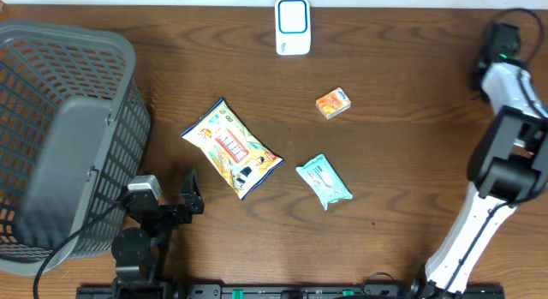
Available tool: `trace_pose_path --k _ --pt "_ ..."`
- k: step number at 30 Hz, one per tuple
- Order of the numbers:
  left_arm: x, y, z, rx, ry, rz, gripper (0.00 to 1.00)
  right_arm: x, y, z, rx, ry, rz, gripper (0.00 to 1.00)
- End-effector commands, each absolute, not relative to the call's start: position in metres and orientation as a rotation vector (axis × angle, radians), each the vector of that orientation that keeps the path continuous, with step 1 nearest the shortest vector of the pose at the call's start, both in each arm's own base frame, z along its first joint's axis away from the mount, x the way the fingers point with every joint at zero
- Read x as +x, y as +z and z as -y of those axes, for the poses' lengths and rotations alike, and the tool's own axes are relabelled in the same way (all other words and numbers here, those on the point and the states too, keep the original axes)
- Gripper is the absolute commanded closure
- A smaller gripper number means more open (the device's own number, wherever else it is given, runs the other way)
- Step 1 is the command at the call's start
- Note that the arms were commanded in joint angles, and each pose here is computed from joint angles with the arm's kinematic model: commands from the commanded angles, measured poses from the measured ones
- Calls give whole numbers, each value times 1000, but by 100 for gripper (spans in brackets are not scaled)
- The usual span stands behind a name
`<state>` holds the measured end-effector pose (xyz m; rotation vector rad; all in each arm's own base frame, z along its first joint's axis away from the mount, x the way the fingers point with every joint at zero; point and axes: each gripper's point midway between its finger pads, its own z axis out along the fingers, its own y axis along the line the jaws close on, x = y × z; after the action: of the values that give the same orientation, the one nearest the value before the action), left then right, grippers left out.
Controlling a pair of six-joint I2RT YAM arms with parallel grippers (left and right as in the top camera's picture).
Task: Scan the item barcode
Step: 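Carry the bottle to the table's right edge and release it, then move the right gripper to the small orange box and grasp it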
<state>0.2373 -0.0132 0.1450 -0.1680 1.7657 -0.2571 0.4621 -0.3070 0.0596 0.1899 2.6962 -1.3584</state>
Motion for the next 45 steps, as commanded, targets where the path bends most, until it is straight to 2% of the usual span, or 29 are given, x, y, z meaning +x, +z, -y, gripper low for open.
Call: trace_pose_path --k 1,7,9,10,12,14,18,19,22,25,29,35,36,38,39,40,41,42,43,45 --pt "236 132 14 -180 -263 -1802 0 449 59 324 324 -1304 -2681 58" --pt "236 132 14 -181 -263 -1802 0 444 62 328 419 -1288 -2657 22" --pt "236 132 14 -181 -263 -1802 0 450 67 316 402 -1266 -2649 2" --pt "236 132 14 -181 -263 -1802 0 459 76 302 382 -1219 -2632 1" --pt "236 132 14 -181 -263 -1802 0 480 100 269 309 -1094 -2594 1" --pt "236 132 14 -181 -263 -1802 0 506 149 218 230 -943 -2489 1" --pt "236 132 14 -181 -263 -1802 0 521 199 132 163 -593 -2405 1" --pt "236 132 14 -181 -263 -1802 0 520 204 84 88 -362 -2426 1" --pt "236 132 14 -181 -264 -1802 0 503 200 -10 -137 78 -2501 1" --pt "236 132 14 -181 -263 -1802 0 460 180 -82 -307 356 -2646 1" --pt "236 132 14 -181 -264 -1802 0 422 156 -124 -480 377 -2762 1" --pt "236 132 14 -181 -264 -1802 0 401 97 -147 -694 -53 -2773 1" --pt "236 132 14 -181 -263 -1802 0 402 90 -149 -686 -92 -2758 2" --pt "236 132 14 -181 -263 -1802 0 402 69 -158 -524 -119 -2737 17" --pt "236 132 14 -181 -263 -1802 0 400 67 -160 -420 -84 -2760 19" --pt "236 132 14 -181 -263 -1802 0 397 65 -162 -292 -31 -2789 17" --pt "236 132 14 -181 -263 -1802 0 393 64 -166 -119 47 -2825 5" --pt "236 132 14 -181 -263 -1802 0 390 64 -169 33 114 -2849 1" --pt "236 132 14 -181 -263 -1802 0 387 63 -171 271 206 -2869 1" --pt "236 132 14 -181 -263 -1802 0 388 64 -175 550 329 -2860 1"
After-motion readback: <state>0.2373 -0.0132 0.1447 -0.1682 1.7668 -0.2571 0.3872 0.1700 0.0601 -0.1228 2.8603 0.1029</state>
